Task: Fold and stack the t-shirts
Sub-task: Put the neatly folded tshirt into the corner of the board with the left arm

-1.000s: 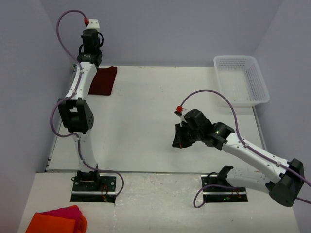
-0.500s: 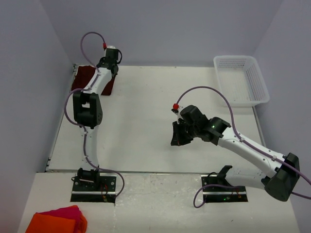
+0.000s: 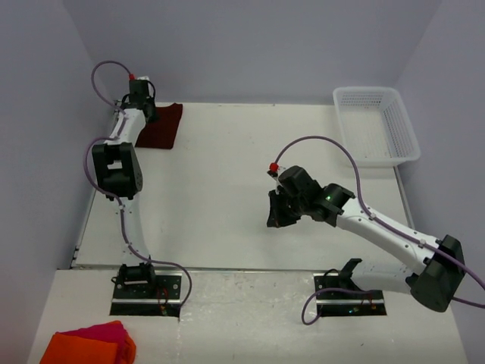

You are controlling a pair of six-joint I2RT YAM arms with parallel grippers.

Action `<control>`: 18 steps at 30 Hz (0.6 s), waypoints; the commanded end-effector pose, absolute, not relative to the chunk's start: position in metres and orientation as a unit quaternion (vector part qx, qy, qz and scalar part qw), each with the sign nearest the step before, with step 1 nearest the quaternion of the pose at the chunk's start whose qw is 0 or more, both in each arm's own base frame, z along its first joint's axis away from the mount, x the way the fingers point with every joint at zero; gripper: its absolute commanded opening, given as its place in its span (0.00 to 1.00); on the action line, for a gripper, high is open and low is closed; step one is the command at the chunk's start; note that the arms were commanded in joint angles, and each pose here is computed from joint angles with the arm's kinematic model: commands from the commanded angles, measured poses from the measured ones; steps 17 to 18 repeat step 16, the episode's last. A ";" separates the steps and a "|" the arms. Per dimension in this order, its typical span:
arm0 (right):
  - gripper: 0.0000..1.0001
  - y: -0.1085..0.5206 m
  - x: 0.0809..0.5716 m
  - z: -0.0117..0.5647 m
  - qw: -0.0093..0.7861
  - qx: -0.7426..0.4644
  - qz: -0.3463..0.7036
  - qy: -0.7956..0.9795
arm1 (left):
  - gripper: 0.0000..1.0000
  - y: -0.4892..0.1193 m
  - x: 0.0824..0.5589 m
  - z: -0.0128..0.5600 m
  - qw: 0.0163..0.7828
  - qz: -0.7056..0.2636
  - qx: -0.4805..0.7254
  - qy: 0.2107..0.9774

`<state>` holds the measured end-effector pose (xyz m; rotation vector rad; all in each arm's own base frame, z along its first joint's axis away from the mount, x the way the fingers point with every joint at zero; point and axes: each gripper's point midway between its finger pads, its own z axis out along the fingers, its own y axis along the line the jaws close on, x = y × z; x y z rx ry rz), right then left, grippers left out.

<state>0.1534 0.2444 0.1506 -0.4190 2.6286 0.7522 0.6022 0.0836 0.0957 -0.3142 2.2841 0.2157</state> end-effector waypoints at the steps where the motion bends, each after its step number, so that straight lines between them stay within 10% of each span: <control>1: 0.00 0.245 0.178 0.144 0.229 -0.145 0.239 0.932 | 0.00 0.039 0.611 0.141 0.452 0.005 -0.108 0.885; 4: 0.14 0.250 0.195 0.146 0.272 -0.149 0.237 0.921 | 0.13 0.022 0.602 0.174 0.478 -0.021 -0.115 0.871; 5: 0.25 0.251 0.199 0.146 0.279 -0.154 0.233 0.919 | 0.55 0.021 0.596 0.173 0.480 -0.018 -0.119 0.869; 7: 0.44 0.257 0.215 0.147 0.299 -0.149 0.222 0.916 | 0.99 0.010 0.584 0.211 0.514 -0.022 -0.114 0.850; 18: 0.49 0.292 0.236 0.170 0.332 -0.159 0.273 0.889 | 1.00 -0.045 0.522 0.277 0.549 -0.052 -0.071 0.831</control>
